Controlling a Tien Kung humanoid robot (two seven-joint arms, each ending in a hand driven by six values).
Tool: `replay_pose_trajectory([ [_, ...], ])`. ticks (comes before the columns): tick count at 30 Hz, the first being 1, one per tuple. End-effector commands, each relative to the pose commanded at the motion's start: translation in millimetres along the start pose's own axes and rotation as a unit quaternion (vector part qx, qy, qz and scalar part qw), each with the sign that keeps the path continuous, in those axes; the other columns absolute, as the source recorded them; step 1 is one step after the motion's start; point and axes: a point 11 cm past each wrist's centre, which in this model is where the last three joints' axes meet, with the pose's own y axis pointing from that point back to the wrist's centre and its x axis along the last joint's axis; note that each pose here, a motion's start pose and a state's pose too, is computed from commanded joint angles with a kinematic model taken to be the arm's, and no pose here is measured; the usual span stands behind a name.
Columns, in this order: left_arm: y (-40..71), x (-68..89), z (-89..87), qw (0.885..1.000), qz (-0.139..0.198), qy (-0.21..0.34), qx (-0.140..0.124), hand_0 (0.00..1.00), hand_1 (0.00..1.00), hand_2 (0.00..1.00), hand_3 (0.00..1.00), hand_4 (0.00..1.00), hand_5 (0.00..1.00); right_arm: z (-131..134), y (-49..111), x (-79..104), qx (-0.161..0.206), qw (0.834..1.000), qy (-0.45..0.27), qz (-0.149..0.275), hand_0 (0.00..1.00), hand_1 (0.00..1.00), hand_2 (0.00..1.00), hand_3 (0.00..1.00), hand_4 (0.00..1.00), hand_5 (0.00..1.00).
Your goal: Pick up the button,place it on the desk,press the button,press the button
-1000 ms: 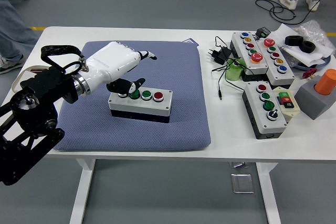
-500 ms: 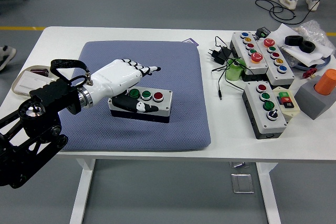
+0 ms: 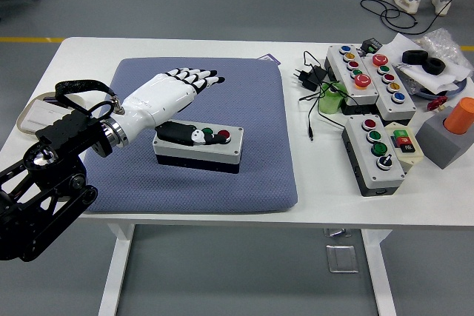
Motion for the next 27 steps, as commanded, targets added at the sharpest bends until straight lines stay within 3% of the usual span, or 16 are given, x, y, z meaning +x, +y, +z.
replay_pose_trajectory([
  [5, 1.9, -3.4, -16.0, 0.998, 0.017, 0.065, 0.022, 0.945, 0.986, 0.998, 0.998, 0.998, 0.857, 0.1, 0.0, -0.2, 0.0, 1.0, 0.0, 0.0, 0.683, 0.638, 0.665, 0.598, 0.307, 0.094],
  [7, 5.4, -1.6, -23.8, 0.993, 0.045, 0.105, 0.028, 0.945, 0.986, 0.998, 0.998, 0.998, 0.857, 0.6, 0.0, -0.1, -0.001, 1.0, 0.0, 0.0, 0.683, 0.638, 0.665, 0.598, 0.307, 0.094],
  [8, 6.5, 0.1, -26.3, 0.99, 0.059, 0.124, 0.031, 0.931, 0.963, 0.998, 0.998, 0.998, 0.924, 0.8, 0.0, -0.1, -0.001, 1.0, 0.0, 0.0, 0.682, 0.638, 0.665, 0.598, 0.307, 0.094],
  [13, 19.8, 10.5, -48.2, 0.958, 0.157, 0.234, 0.053, 0.931, 0.963, 0.998, 0.998, 0.998, 0.924, 1.2, 0.0, -0.6, -0.001, 1.0, -0.001, 0.0, 0.682, 0.638, 0.665, 0.598, 0.307, 0.094],
  [14, 24.6, 15.7, -55.1, 0.947, 0.185, 0.255, 0.059, 0.863, 0.923, 0.998, 0.965, 0.961, 0.993, 1.3, 0.0, -0.6, -0.001, 1.0, -0.001, 0.0, 0.683, 0.638, 0.665, 0.598, 0.306, 0.092],
  [20, 47.9, 35.6, -91.7, 0.885, 0.279, 0.361, 0.095, 0.841, 0.902, 0.964, 0.938, 0.934, 0.998, 1.5, 0.1, -0.7, -0.002, 1.0, 0.001, 0.0, 0.683, 0.638, 0.664, 0.598, 0.306, 0.093],
  [24, 68.5, 42.3, -118.4, 0.834, 0.326, 0.428, 0.122, 0.841, 0.902, 0.964, 0.938, 0.934, 0.998, 2.1, 0.1, -0.8, -0.003, 1.0, 0.002, 0.0, 0.683, 0.638, 0.664, 0.598, 0.306, 0.093],
  [27, 82.7, 42.4, -134.9, 0.789, 0.356, 0.482, 0.137, 0.834, 0.89, 0.95, 0.927, 0.91, 0.998, 3.0, 0.1, -1.0, -0.004, 1.0, 0.001, 0.0, 0.682, 0.638, 0.665, 0.598, 0.305, 0.091],
])
